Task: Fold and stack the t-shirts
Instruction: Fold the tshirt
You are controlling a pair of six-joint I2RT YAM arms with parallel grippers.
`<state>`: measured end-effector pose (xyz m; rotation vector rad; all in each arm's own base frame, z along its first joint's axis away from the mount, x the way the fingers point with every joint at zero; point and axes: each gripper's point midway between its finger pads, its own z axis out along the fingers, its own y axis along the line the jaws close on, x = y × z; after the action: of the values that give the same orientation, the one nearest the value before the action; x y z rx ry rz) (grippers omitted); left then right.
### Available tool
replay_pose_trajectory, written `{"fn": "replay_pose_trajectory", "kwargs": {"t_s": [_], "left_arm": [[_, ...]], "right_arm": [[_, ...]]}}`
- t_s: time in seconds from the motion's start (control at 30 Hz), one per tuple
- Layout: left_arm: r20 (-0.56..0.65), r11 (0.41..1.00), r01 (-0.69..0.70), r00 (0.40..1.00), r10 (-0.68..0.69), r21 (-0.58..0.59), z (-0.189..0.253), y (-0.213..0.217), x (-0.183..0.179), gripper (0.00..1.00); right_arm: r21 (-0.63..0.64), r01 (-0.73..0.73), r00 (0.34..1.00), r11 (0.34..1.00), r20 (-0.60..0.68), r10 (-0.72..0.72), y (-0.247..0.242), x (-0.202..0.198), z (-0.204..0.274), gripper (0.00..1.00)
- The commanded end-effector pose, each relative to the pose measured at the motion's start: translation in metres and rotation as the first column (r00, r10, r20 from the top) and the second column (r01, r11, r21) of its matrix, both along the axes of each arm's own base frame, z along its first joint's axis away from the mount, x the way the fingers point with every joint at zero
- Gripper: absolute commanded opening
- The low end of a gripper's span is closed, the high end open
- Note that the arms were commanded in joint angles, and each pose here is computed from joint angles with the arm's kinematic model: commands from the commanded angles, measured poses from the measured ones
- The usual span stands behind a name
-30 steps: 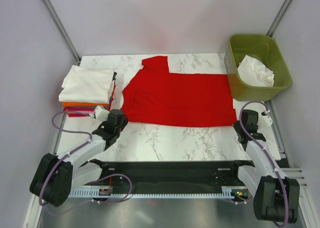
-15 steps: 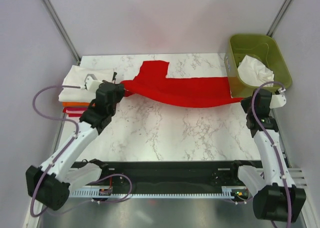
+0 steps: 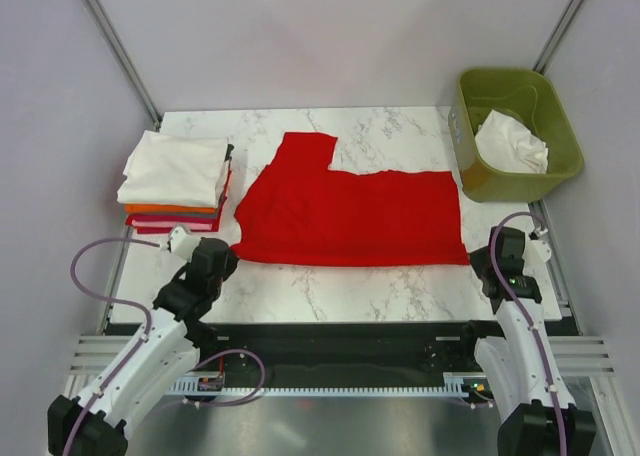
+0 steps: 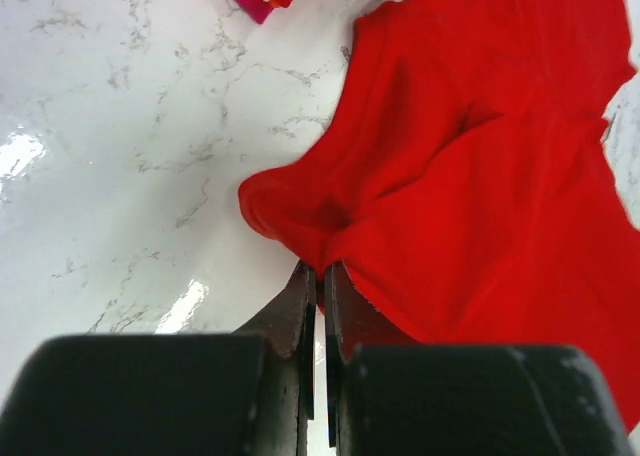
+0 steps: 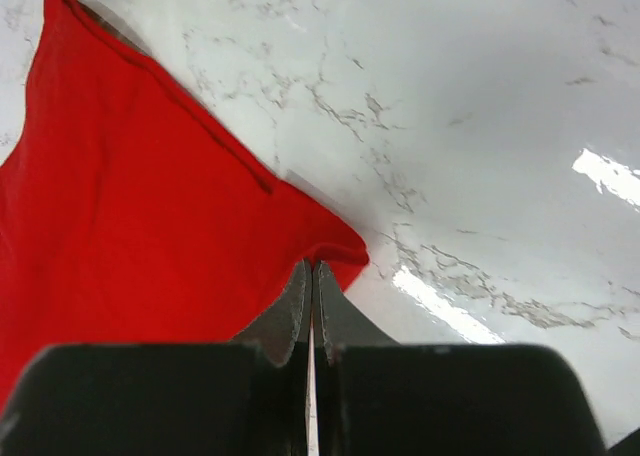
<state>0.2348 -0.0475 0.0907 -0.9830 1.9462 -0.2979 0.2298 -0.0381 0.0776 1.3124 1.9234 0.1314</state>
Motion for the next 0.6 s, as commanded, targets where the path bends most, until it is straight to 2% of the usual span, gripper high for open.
{"fn": "replay_pose_trajectory", "kwargs": {"t_s": [0.0, 0.17, 0.57], "left_arm": [[0.012, 0.999, -0.047, 0.999, 0.048, -0.019, -0.009, 0.011, -0.012, 0.02], [-0.024, 0.997, -0.035, 0.999, 0.034, -0.068, -0.038, 0.008, -0.029, 0.02], [-0.053, 0.995, -0.034, 0.998, 0.029, -0.096, -0.051, 0.005, -0.036, 0.02]], "right_arm": [[-0.011, 0.008, 1.0, 1.0, 0.005, -0.008, -0.001, -0.012, -0.008, 0.0], [0.007, 0.009, 1.0, 1.0, 0.003, -0.009, 0.003, -0.026, -0.023, 0.0], [0.001, 0.001, 1.0, 1.0, -0.004, -0.001, 0.004, -0.035, -0.021, 0.0]]}}
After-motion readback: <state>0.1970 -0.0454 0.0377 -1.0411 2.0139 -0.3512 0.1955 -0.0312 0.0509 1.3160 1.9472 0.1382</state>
